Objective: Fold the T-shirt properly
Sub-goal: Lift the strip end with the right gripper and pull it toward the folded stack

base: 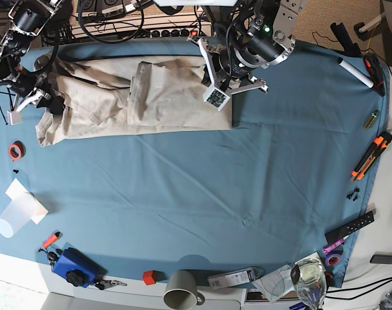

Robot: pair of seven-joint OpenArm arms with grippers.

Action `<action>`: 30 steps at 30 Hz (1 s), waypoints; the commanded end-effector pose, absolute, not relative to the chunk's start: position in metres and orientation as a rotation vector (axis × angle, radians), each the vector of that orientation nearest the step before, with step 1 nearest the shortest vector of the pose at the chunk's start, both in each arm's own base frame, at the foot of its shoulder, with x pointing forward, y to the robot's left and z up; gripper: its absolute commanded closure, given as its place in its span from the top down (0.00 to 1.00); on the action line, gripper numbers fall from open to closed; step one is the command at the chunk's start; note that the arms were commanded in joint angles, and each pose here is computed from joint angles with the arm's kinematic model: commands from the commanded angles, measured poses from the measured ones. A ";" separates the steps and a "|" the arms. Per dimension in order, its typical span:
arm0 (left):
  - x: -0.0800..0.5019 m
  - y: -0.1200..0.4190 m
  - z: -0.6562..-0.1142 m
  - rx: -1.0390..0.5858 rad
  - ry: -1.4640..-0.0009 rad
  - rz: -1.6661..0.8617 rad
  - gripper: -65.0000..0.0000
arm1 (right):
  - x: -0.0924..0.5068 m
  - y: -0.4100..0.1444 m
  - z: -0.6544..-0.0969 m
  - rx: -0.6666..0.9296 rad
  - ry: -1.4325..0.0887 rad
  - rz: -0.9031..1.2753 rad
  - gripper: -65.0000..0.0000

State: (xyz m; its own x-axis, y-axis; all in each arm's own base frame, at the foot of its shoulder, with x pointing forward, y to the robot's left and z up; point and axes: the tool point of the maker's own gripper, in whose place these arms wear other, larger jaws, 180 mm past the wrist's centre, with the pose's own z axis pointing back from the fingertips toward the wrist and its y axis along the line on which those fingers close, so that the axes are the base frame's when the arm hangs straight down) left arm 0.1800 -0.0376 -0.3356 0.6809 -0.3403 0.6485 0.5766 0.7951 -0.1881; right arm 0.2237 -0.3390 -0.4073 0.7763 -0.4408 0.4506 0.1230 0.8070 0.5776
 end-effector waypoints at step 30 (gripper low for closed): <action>0.146 -0.029 -0.307 -0.423 -0.662 -0.513 0.00 | 0.246 -0.423 -0.294 0.343 -0.809 -0.221 0.00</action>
